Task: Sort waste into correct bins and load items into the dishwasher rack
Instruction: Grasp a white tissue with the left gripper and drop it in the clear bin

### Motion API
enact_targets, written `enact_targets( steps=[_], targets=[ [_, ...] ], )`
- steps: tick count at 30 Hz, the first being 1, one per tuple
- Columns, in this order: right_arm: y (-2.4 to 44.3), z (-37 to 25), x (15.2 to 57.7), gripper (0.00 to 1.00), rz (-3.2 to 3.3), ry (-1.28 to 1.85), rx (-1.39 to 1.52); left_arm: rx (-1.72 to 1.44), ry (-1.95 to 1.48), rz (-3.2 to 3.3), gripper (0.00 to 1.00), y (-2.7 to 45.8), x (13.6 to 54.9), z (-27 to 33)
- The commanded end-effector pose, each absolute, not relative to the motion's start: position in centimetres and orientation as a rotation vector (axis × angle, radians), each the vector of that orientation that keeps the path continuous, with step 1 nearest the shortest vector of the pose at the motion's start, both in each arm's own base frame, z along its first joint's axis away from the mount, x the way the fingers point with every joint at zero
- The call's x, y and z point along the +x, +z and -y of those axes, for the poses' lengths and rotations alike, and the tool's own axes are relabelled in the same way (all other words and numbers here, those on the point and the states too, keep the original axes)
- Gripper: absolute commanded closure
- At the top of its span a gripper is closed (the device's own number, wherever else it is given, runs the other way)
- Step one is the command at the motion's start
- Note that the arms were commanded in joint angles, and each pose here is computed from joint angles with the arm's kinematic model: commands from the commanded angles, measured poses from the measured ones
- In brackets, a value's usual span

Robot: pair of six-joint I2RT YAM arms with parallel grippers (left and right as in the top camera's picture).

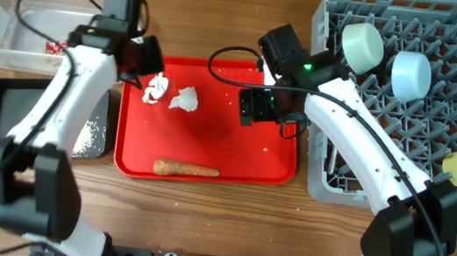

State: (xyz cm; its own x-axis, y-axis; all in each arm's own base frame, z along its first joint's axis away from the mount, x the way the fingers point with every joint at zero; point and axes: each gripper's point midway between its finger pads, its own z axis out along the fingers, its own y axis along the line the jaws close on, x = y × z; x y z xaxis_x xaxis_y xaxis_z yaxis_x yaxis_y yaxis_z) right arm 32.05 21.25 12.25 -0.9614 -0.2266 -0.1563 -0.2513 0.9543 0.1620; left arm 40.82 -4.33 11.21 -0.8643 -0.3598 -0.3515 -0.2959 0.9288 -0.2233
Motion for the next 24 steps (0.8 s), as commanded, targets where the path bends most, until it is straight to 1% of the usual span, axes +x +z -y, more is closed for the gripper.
enact_targets(
  steps=[1, 6, 7, 8, 9, 10, 11, 13, 18, 24],
  targets=[
    [11.7, -21.1, 32.0, 0.06, -2.984, 0.247, -0.352, -0.475, -0.025, -2.795, 0.56, 6.4, 40.2, 3.2],
    [11.7, -21.1, 32.0, 0.06, -2.984, 0.247, -0.352, -0.494, 0.038, -2.870, 0.58, 2.5, 40.0, 2.8],
    [11.7, -21.1, 32.0, 0.06, -2.984, 0.247, -0.351, -0.495, 0.044, -2.883, 0.61, 2.0, 39.9, 2.8],
    [11.7, -21.1, 32.0, 0.06, -2.984, 0.247, -0.352, -0.497, 0.049, -2.893, 0.67, 1.6, 39.8, 2.7],
    [11.7, -21.1, 32.0, 0.06, -2.984, 0.247, -0.352, -0.498, 0.051, -2.901, 0.75, 1.3, 39.7, 2.8],
    [11.7, -21.1, 32.0, 0.06, -2.984, 0.247, -0.352, -0.501, 0.050, -2.900, 0.80, 1.3, 39.7, 2.8],
    [11.7, -21.1, 32.0, 0.06, -2.984, 0.247, -0.352, -0.501, 0.051, -2.901, 0.89, 1.3, 39.7, 2.8],
    [11.7, -21.1, 32.0, 0.06, -2.984, 0.247, -0.351, -0.501, 0.054, -2.908, 0.95, 1.3, 39.5, 2.8],
    [11.7, -21.1, 32.0, 0.06, -2.986, 0.246, -0.352, -0.500, 0.033, -2.915, 0.96, 2.0, 39.2, 3.0],
    [11.7, -21.1, 32.0, 0.06, -2.987, 0.246, -0.352, -0.485, -0.019, -2.790, 0.96, 7.6, 39.8, 3.1]
  ],
)
